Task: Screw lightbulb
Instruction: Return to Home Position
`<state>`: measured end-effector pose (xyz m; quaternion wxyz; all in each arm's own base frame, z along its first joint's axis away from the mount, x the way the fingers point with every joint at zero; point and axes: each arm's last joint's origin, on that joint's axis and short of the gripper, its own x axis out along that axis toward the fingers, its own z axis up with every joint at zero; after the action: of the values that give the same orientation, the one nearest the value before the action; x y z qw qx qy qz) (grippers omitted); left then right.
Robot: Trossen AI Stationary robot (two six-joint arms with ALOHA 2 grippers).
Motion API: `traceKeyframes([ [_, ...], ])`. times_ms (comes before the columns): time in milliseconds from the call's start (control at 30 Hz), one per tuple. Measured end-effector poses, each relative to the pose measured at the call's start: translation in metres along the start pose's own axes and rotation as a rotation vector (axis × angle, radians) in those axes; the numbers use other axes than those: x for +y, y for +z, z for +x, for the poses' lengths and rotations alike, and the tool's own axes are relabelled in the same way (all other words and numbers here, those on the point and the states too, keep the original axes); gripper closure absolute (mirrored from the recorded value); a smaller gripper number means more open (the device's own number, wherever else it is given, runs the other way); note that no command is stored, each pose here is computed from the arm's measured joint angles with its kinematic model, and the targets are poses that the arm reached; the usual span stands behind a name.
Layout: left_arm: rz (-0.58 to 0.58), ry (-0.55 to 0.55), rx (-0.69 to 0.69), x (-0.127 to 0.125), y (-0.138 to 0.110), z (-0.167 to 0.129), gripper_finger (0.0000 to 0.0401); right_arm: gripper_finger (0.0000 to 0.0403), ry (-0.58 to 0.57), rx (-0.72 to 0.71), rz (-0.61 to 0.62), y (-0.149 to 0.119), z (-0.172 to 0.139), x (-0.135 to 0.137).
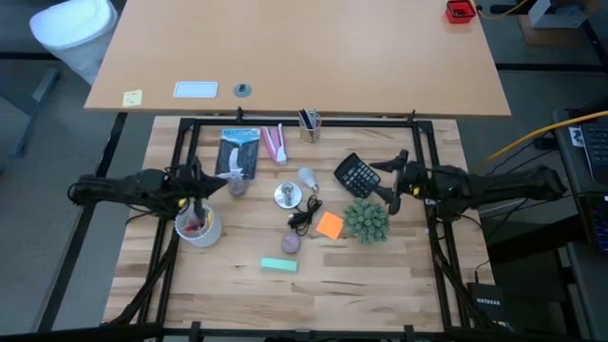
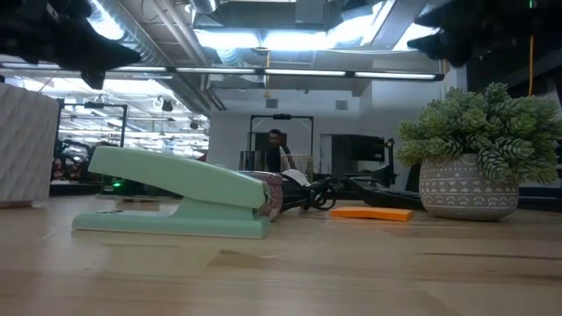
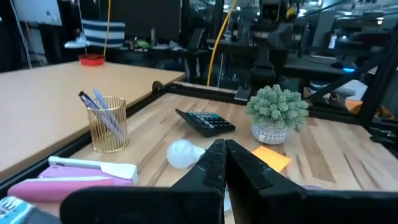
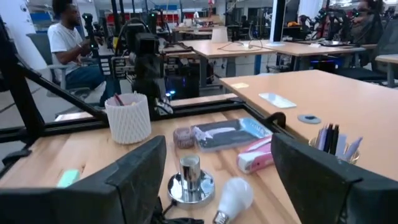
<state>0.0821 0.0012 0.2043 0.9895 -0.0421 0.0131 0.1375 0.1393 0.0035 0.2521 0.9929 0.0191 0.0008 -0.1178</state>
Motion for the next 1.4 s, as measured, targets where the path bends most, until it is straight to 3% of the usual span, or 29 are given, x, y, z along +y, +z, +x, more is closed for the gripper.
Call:
traceKeyframes([
  [233, 0.038, 0.014, -0.033, -0.002, -0.029, 0.012, 0.0401, 0.0107, 0.000, 0.002, 0.029, -0.044, 0.000, -0.002],
  [600, 0.120, 0.021, -0.030, -0.002, -0.031, 0.014, 0.0401, 0.0107, -0.008, 0.098, 0.027, -0.081, -0.005, -0.005],
  [800, 0.016, 0.018, -0.030, -0.002, -0.031, 0.014, 0.0401, 0.0107, -0.045, 0.142, -0.038, -0.095, -0.008, -0.008],
  [1400, 0.013, 0.018, -0.029, -0.002, -0.031, 0.014, 0.0401, 0.0107, -0.063, 0.188, -0.058, -0.104, -0.010, -0.009],
])
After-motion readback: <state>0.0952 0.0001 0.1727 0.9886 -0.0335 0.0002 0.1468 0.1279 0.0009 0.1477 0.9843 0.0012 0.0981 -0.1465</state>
